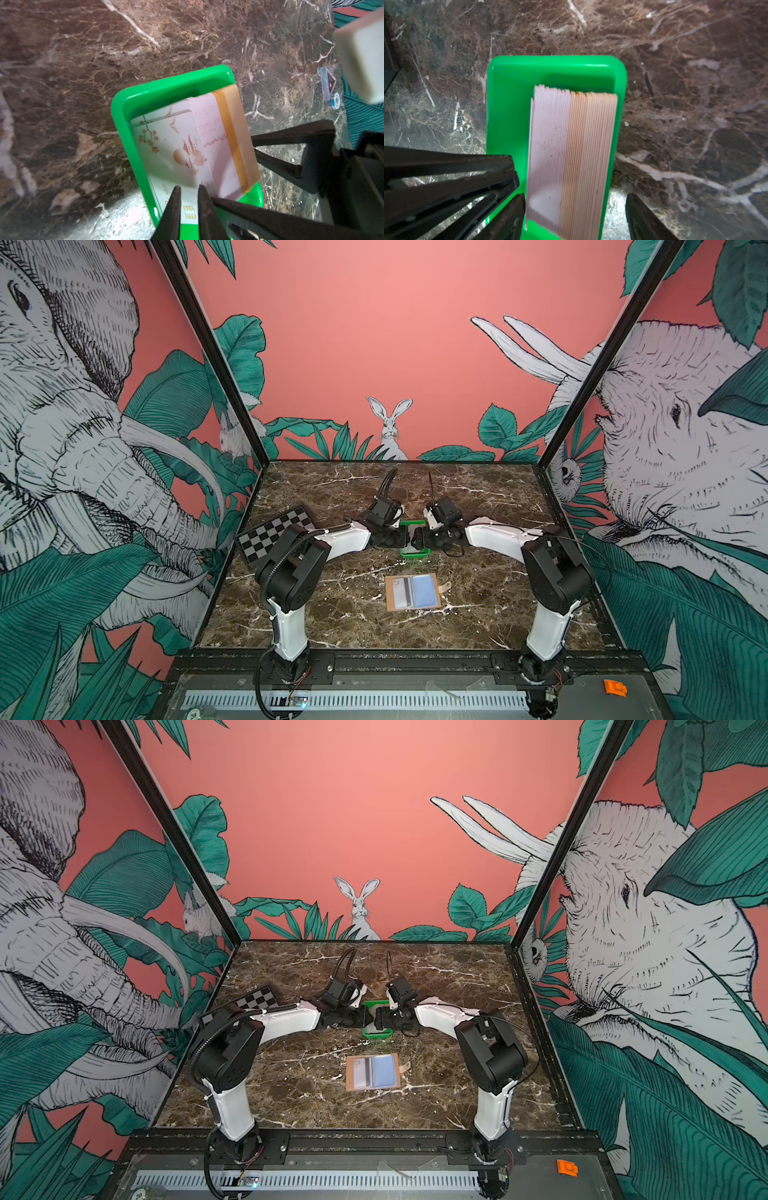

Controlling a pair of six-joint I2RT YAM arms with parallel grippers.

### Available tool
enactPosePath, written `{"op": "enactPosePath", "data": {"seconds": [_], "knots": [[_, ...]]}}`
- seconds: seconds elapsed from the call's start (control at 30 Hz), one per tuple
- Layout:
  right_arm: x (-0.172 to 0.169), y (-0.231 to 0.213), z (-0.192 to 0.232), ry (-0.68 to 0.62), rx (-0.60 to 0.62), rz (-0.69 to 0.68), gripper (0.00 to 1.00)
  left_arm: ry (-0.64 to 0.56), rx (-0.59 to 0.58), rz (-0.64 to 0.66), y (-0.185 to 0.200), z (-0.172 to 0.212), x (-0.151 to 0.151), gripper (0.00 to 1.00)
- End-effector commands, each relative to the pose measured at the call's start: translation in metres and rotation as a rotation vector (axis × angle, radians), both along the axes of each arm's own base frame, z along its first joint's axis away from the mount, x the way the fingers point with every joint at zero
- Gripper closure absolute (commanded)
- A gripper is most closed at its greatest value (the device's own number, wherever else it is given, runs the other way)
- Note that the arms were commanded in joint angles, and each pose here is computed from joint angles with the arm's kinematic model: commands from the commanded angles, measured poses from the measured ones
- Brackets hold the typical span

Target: Put the credit cards into the card holder

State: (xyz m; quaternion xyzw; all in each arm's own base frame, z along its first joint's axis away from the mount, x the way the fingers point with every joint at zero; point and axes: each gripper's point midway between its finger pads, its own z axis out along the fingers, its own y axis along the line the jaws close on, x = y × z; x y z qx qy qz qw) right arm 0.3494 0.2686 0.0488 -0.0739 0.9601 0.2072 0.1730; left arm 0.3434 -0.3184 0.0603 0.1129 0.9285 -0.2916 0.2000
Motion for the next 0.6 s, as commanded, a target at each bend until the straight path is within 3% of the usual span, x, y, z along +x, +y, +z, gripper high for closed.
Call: {"op": "enactPosePath", "data": {"seconds": [0.0,0.57], "knots": [[0.009,-0.006,0.010,-0.040,-0.018,-0.035,0.26,0.019,0.027,0.000,0.006,-0.004,-0.002,0.82],[0.012,-0.020,0.027,-0.088,-0.061,-0.052,0.26,0.041,0.003,-0.001,0.001,-0.007,-0.003,0.81]]}}
